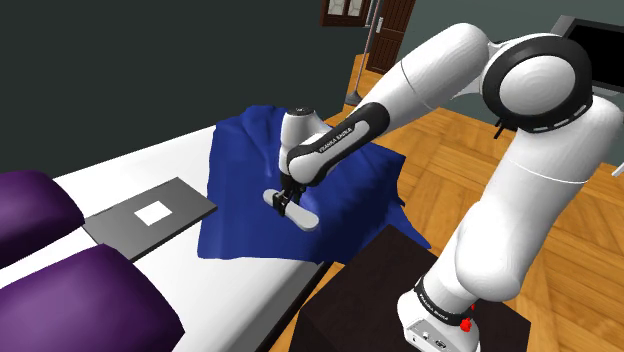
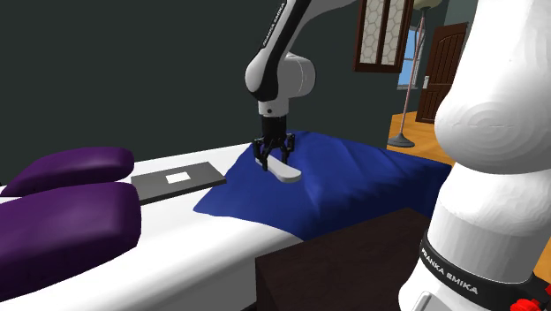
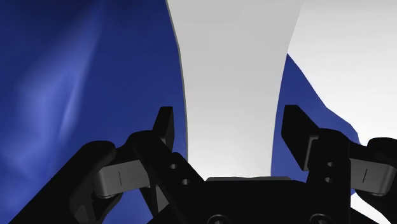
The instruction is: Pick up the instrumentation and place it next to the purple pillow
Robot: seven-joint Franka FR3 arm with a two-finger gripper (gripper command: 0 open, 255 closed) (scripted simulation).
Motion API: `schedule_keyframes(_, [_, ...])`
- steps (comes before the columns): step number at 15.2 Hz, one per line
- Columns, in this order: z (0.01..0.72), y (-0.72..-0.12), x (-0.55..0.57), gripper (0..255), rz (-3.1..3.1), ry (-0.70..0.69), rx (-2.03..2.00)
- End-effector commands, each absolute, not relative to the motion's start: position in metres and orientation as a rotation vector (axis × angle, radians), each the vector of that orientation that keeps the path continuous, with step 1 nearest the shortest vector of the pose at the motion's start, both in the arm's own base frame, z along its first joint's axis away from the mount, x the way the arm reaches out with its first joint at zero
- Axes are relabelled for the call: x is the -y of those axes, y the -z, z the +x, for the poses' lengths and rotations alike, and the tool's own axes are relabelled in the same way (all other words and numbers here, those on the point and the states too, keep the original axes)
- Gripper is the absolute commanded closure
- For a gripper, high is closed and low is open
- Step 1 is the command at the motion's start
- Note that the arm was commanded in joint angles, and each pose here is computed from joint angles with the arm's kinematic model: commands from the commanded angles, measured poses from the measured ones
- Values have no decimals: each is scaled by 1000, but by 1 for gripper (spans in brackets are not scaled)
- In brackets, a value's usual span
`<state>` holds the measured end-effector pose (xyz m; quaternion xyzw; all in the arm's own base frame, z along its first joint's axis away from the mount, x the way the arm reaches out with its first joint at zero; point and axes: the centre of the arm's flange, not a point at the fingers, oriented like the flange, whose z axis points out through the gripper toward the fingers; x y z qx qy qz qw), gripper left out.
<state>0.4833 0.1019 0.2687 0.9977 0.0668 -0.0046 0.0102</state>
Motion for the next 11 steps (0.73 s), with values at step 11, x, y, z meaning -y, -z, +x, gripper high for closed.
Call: schedule_keyframes(11, [477,-308,-154,255,3114,15,-209])
